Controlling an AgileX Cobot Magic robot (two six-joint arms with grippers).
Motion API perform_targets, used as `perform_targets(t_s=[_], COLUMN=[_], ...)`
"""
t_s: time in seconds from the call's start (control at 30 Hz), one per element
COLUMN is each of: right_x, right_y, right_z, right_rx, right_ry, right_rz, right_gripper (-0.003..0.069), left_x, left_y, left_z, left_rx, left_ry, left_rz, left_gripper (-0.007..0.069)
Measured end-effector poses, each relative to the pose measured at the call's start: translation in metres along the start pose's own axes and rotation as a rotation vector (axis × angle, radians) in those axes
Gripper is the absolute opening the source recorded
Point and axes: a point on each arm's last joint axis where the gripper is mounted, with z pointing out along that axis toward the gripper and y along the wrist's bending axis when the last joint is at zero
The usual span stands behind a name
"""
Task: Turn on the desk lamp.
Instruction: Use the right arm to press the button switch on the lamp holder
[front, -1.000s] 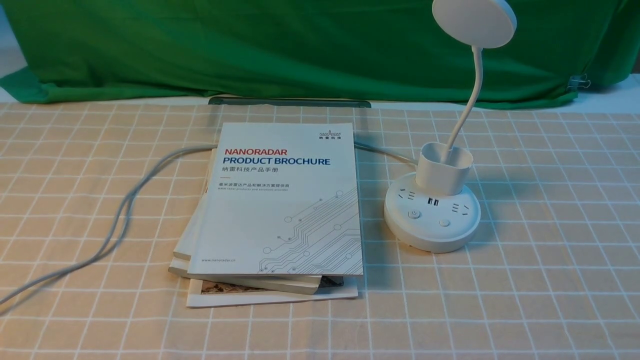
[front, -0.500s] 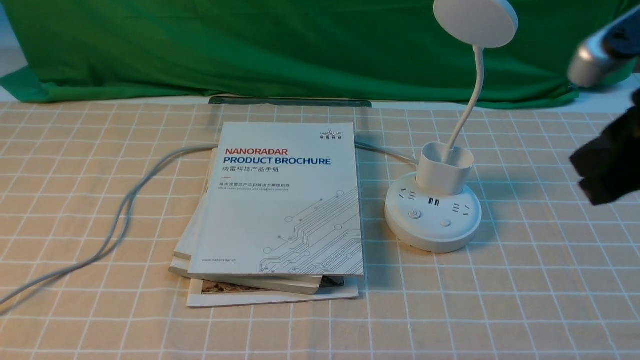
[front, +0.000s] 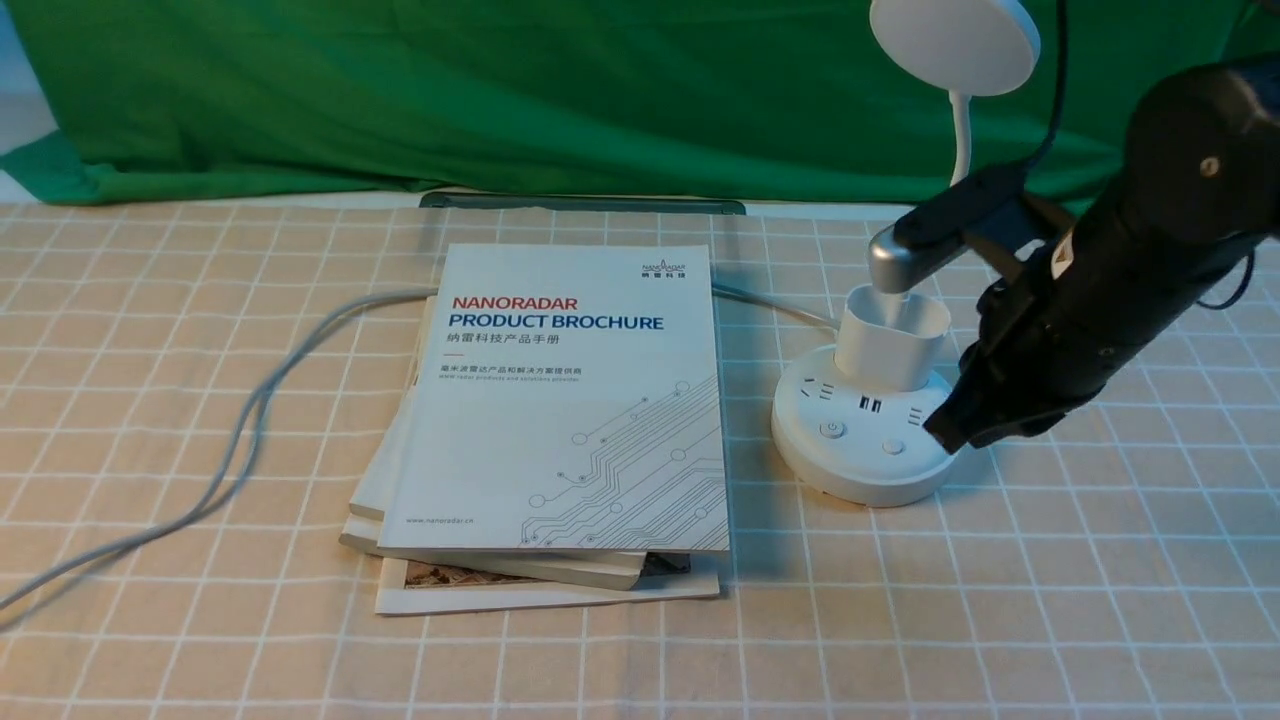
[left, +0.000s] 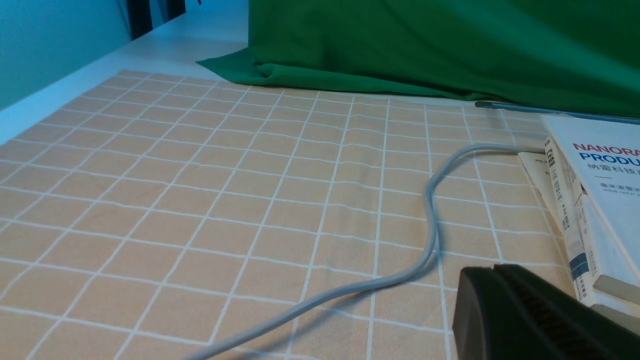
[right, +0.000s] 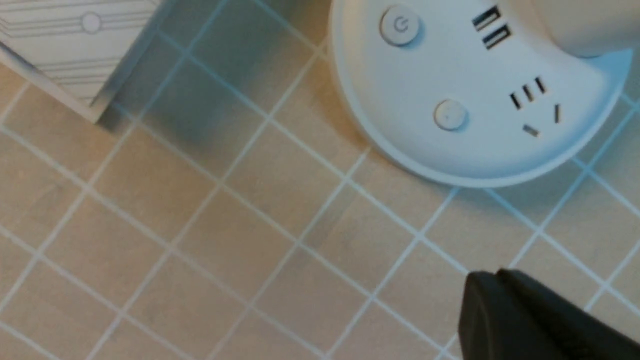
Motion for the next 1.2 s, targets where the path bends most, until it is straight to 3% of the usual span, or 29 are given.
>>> perform_targets(t_s=[0.3, 1.2], right_x=[-0.010, -0.019], right_y=[-0.004, -0.009], right_z=[0.038, 0.080], right_rx=[0.008, 0.030], right_ry=[-0.029, -0.082], right_rz=[0.032, 0.046], right_gripper=[0.0027, 0.0031], left_x=[0.000, 0.000], left_y=[0.000, 0.000], left_z=[0.000, 0.000], left_rx=[0.000, 0.000], left_ry=[0.000, 0.000], left_rz=[0.000, 0.000], left_gripper=[0.0021, 0.0021])
